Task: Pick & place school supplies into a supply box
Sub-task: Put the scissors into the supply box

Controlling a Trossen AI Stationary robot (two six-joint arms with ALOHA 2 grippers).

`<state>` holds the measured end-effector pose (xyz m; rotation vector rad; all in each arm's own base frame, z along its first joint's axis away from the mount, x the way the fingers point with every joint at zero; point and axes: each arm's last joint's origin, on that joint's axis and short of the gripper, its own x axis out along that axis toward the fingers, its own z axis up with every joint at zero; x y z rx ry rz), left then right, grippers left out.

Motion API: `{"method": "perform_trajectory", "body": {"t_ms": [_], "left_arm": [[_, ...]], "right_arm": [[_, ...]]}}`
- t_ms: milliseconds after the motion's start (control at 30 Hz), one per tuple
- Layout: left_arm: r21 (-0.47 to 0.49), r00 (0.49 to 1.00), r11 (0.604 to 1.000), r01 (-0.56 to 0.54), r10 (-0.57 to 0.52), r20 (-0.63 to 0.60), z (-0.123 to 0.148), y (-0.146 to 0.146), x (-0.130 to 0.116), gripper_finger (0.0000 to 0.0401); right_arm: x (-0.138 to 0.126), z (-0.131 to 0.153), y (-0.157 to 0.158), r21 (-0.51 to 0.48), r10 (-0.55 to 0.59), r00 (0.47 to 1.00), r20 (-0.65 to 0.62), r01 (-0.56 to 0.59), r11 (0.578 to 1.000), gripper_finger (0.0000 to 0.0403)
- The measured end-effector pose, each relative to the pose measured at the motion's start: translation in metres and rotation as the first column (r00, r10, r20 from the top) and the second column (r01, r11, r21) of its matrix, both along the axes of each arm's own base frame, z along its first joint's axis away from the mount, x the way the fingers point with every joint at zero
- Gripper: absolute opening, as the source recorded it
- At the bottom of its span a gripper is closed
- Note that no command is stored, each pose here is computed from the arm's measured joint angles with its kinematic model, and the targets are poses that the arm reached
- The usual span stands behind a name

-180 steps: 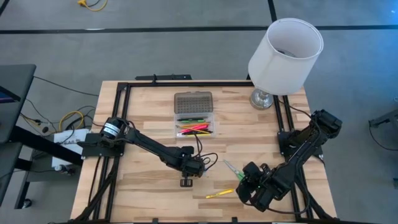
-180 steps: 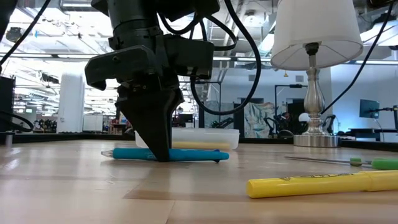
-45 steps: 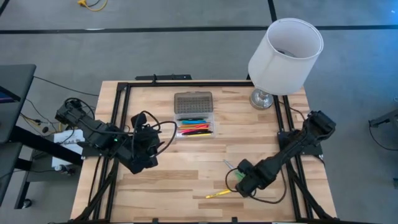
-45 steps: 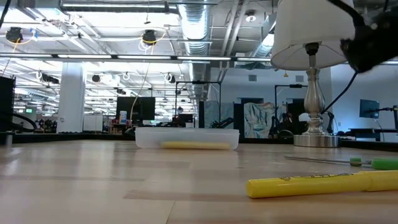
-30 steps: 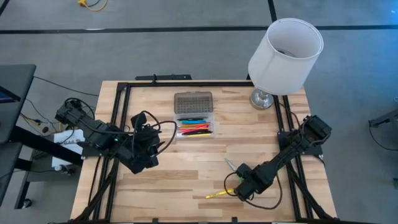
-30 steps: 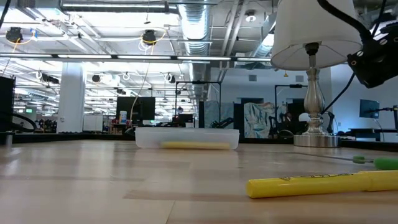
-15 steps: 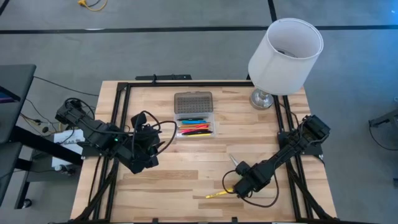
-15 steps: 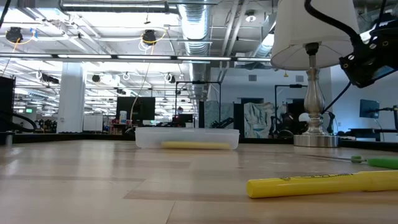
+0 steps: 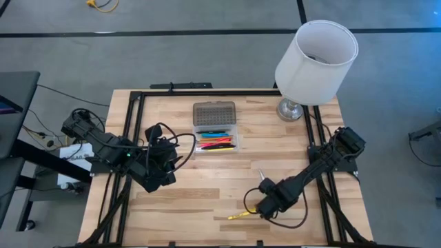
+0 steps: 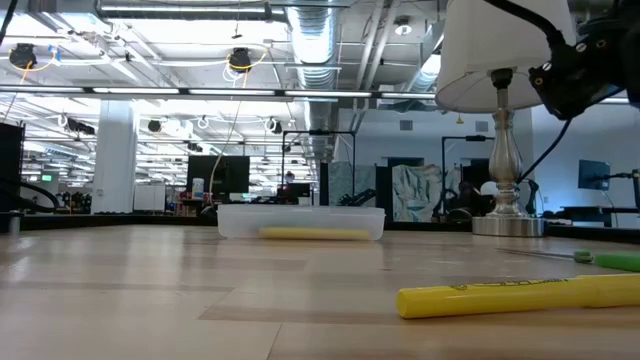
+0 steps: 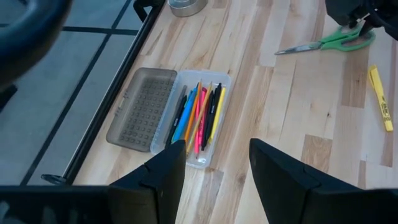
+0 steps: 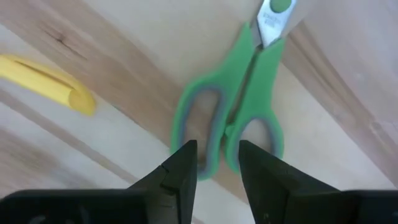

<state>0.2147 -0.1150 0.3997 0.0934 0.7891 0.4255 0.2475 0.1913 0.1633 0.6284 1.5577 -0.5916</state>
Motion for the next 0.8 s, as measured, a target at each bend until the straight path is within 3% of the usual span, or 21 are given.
{"method": "perform_trajectory", "body": {"t_ms": [333,667,800], "left_arm": [[-0.005,1.000,1.000,-0.005,0.005,0.003,0.000,0.000,0.000,0.0174],[-0.005,1.000,1.000,-0.005,0.005,0.002,0.000,0.000,0.000,0.0174],[-0.004,1.000,1.000,-0.005,0.005,0.002,0.000,0.000,0.000,0.0174]], "right_arm": [[0.000,-0.007,-0.006,-0.003,0.031,1.000,-0.005,-0.031,1.000,0.0120],[0.005,-0.020,-0.006,0.010,0.034,0.998,-0.046,-0.033,0.999,0.0214],[0.006,-0.021,-0.007,0.008,0.014,0.998,-0.056,-0.013,1.000,0.0233]]}}
